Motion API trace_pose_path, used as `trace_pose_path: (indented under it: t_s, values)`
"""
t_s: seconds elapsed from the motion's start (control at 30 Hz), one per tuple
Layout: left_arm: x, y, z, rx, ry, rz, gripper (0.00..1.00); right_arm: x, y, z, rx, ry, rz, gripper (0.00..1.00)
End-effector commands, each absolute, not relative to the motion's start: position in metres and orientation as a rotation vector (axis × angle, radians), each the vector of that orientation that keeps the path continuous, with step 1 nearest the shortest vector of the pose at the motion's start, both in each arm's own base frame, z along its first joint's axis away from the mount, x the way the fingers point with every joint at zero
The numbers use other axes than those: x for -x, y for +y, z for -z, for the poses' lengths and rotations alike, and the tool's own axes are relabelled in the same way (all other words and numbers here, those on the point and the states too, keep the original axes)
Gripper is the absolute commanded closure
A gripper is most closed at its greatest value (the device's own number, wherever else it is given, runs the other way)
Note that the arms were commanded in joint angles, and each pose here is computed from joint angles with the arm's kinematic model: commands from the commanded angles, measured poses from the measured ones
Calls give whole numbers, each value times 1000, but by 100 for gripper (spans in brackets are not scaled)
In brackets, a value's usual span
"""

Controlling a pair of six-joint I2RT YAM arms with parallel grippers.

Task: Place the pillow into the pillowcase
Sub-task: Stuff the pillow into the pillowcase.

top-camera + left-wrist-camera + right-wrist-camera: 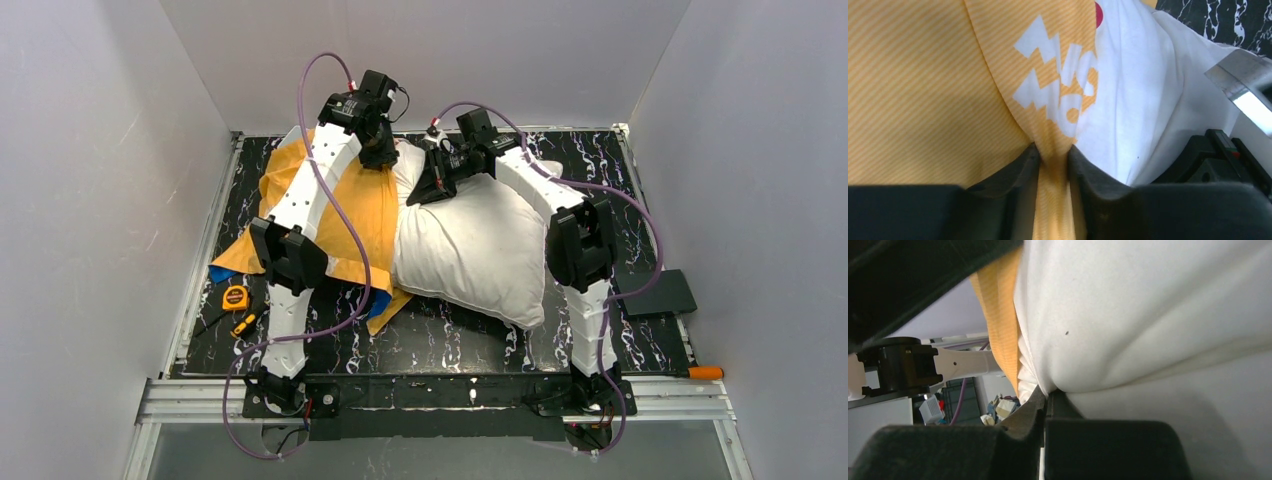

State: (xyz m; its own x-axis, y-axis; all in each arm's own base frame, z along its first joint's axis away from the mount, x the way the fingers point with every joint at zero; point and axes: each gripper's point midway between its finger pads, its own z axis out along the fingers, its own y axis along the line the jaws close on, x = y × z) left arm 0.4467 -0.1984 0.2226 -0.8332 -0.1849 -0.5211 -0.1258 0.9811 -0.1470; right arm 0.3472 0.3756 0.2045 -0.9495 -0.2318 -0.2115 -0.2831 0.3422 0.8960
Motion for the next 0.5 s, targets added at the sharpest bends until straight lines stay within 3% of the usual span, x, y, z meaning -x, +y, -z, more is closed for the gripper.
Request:
trace_pose_path:
  t_s: [0.0,0.07,0.47]
  values:
    - [-449,-205,-243,146,2522,198,87,-329,377,-198,415,2605,-1759,99]
    - [-449,-215,-261,126,2478,289,100,-336,384,-205,357,2556,-1812,99]
    - [-385,-335,-375,-61,2300,1166,100,-380,424,-242,-37,2233,-2232,99]
